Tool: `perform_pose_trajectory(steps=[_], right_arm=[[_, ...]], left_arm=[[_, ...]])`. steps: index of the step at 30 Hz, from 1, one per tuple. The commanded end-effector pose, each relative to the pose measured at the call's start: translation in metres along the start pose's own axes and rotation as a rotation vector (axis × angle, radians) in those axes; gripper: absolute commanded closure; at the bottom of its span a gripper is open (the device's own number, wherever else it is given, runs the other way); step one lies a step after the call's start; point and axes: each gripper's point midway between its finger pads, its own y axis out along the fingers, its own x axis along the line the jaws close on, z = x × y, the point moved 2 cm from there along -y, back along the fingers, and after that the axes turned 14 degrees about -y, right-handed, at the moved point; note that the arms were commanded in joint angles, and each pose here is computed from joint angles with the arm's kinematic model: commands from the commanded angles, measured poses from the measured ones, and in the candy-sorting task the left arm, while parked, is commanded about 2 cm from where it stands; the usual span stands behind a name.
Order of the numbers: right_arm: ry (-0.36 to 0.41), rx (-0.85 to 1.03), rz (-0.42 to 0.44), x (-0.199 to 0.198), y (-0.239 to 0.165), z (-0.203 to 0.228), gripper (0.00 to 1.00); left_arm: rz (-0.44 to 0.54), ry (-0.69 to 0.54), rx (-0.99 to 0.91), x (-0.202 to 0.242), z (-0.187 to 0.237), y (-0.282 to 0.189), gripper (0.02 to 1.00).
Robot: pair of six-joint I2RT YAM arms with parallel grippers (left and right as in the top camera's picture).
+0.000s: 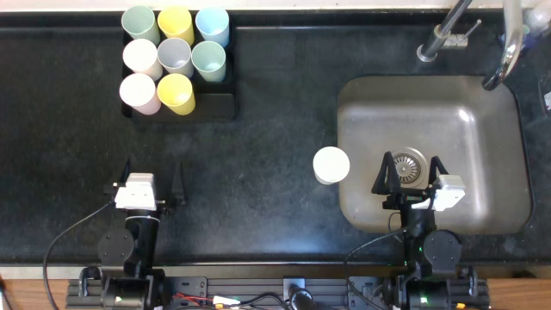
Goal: Store Cups
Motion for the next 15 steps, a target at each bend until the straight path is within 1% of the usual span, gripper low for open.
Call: perform_pose_trajectory(steps=[1,15], right_arm=[[-0.006,0.001,0.006,-0.0015,0.0004,0.0036,0.003],[-0.007,0.001,0.006,-0.0015,0.0004,0.0036,0.003]], left_arm=[[-0.02,-0.01,-0.011,0.0031,-0.0015,-0.0007,0.02],[-0.009,-0.009,-0.014,0.0007,-0.002,-0.0006,0.02]])
